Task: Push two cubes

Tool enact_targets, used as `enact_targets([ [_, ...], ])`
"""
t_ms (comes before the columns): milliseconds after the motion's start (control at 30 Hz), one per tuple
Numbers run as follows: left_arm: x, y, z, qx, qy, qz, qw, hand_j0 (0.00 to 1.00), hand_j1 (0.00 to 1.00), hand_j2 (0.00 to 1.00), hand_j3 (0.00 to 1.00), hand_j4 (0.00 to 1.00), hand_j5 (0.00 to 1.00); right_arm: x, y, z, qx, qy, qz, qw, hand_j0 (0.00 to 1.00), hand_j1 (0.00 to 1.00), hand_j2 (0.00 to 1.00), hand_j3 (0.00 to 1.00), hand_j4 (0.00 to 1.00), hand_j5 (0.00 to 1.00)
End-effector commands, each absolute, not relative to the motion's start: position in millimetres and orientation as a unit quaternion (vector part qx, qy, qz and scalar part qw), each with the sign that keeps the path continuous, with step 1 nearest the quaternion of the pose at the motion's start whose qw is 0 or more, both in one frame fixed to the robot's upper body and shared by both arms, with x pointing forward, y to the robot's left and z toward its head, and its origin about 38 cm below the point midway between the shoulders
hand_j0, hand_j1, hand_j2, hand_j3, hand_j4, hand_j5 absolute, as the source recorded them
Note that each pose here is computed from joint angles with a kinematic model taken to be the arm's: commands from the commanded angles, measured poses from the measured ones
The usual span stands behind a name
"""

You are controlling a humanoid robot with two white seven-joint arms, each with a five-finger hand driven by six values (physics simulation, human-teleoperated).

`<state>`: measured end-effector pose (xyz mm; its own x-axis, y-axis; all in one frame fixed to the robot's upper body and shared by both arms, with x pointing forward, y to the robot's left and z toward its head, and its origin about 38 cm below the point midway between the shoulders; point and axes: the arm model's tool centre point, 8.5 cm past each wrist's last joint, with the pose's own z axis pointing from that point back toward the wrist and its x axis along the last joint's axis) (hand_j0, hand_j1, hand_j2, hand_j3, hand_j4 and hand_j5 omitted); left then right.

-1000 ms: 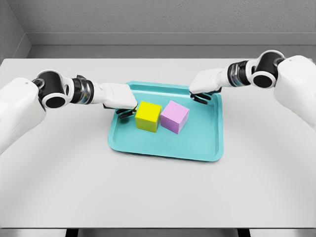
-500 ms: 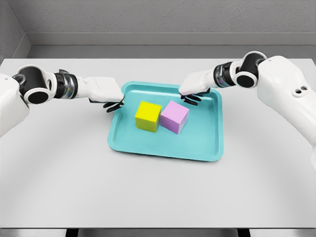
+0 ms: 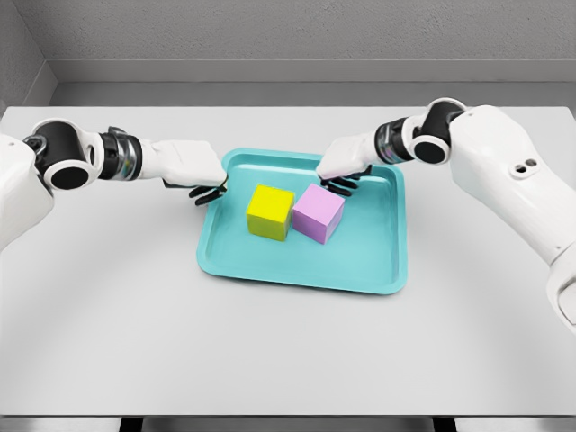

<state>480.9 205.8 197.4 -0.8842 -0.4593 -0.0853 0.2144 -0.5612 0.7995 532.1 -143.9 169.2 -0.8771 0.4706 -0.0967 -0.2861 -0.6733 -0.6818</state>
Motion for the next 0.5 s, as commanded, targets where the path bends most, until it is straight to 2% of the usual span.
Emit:
enact_targets([
  [0, 481, 206, 198, 0.143, -0.428, -0.871, 0.195, 0.02, 0.02, 0.02, 0.02, 0.02, 0.02, 532, -141, 168, -0.132, -0.347, 0.905, 0.208, 0.00, 0.00, 0.00, 0.00, 0.00, 0.00],
  [467, 481, 206, 198, 0.143, -0.428, -0.871, 0.195, 0.02, 0.02, 0.02, 0.02, 0.02, 0.02, 528, -127, 169, -0.127, -0.352, 0.907, 0.195, 0.00, 0.00, 0.00, 0.00, 0.00, 0.00],
])
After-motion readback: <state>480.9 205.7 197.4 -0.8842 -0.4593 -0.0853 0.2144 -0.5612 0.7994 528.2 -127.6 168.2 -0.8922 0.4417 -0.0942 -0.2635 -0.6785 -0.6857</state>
